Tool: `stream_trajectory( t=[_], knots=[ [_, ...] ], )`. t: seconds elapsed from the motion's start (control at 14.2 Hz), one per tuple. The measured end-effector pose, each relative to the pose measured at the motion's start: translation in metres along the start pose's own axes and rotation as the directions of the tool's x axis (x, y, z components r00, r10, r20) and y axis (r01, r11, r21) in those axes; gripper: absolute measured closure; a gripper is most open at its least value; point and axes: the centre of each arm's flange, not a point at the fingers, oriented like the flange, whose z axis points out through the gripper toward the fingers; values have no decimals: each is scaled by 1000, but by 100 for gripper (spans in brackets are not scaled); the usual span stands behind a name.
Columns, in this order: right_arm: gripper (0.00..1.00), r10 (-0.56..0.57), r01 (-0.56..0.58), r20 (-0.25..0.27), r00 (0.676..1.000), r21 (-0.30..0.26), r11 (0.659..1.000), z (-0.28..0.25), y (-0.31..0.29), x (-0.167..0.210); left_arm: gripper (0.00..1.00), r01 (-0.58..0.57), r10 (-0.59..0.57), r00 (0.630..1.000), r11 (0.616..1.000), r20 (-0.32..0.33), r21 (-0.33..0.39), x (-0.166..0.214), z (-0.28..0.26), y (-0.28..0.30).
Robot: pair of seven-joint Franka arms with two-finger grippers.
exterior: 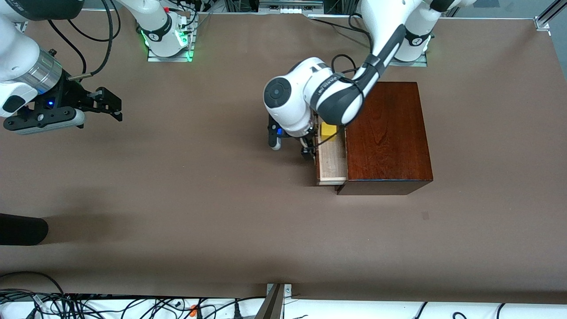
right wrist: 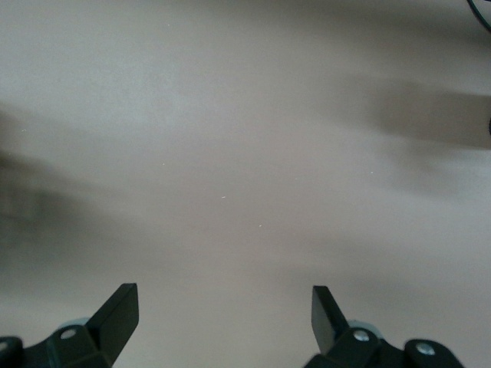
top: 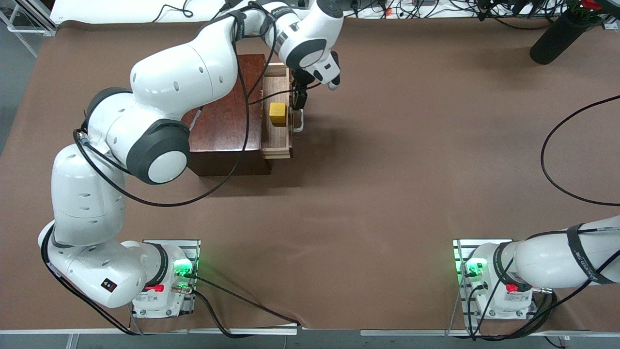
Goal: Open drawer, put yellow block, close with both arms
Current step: 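Push the drawer shut into the box with the left gripper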
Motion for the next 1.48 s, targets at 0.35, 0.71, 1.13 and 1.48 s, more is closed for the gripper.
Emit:
stream_trajectory(
  t=[0.35, 0.71, 1.13, 1.48],
  knots=[
    [0, 0, 0, -1, 1000, 0, 1000, 0, 0, 0, 0, 11, -10, 1000, 999, 30, -39, -16, 4, -6],
    [0, 0, 0, -1, 1000, 0, 1000, 0, 0, 0, 0, 29, -21, 996, 995, 89, -94, -54, 16, -25],
    [0, 0, 0, -1, 1000, 0, 1000, 0, 0, 0, 0, 24, -17, 997, 995, 74, -96, -64, 13, -30],
    [0, 2, -2, -1, 1000, 0, 1000, 0, 1, 0, 0, 256, -256, 966, 967, 42, -8, -40, -33, -6]
  ],
)
